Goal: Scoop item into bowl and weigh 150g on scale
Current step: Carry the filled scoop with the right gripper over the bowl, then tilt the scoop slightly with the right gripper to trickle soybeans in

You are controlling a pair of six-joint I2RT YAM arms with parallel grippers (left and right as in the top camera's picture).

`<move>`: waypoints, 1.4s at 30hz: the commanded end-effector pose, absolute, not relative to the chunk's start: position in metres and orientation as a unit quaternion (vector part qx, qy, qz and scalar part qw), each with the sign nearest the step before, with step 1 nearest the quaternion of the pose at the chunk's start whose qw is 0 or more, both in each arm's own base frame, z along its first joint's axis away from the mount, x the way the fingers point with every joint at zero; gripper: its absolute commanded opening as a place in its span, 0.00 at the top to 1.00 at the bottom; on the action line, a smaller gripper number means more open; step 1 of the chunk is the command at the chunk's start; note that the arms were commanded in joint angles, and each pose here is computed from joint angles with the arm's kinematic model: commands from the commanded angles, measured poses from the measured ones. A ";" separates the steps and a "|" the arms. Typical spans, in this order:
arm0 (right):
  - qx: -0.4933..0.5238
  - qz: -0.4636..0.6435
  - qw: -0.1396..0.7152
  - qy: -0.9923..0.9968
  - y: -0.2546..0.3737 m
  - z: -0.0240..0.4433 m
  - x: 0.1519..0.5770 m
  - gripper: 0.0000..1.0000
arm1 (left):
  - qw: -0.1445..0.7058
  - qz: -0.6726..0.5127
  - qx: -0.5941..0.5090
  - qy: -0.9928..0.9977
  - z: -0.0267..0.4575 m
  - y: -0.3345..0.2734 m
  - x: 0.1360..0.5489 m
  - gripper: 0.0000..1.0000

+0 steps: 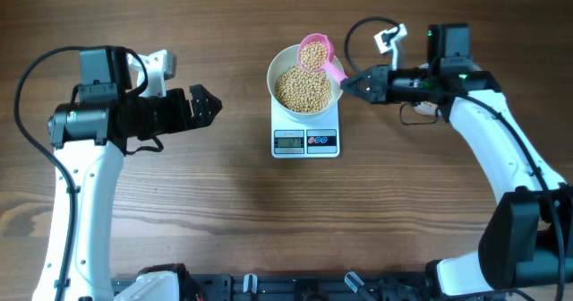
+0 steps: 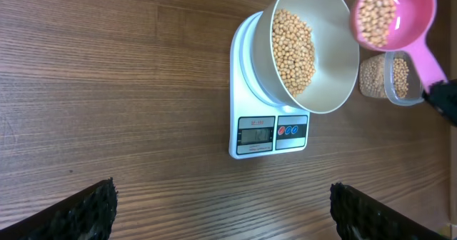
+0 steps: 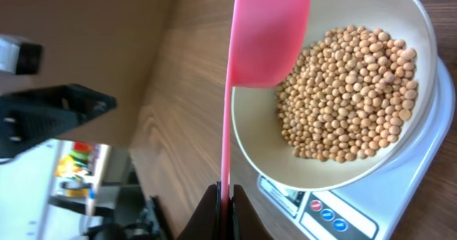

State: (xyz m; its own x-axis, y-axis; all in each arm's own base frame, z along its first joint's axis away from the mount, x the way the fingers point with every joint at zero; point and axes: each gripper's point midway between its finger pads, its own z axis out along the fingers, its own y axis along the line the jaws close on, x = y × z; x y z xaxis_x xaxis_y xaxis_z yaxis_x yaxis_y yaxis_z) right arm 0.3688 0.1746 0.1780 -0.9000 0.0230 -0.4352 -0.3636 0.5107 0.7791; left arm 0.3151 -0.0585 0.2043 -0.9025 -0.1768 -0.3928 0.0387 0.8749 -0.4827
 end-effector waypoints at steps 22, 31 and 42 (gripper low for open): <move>-0.220 0.290 0.276 0.890 0.184 0.161 0.370 0.96 | 0.229 -0.254 -0.021 0.939 0.213 -0.062 0.317 0.00; -0.223 0.265 0.276 0.897 0.183 0.156 0.369 0.96 | 0.229 -0.254 -0.021 0.939 0.213 -0.062 0.317 0.00; -0.231 0.229 0.284 0.902 0.172 0.159 0.368 0.96 | 0.229 -0.254 -0.021 0.939 0.213 -0.062 0.317 0.00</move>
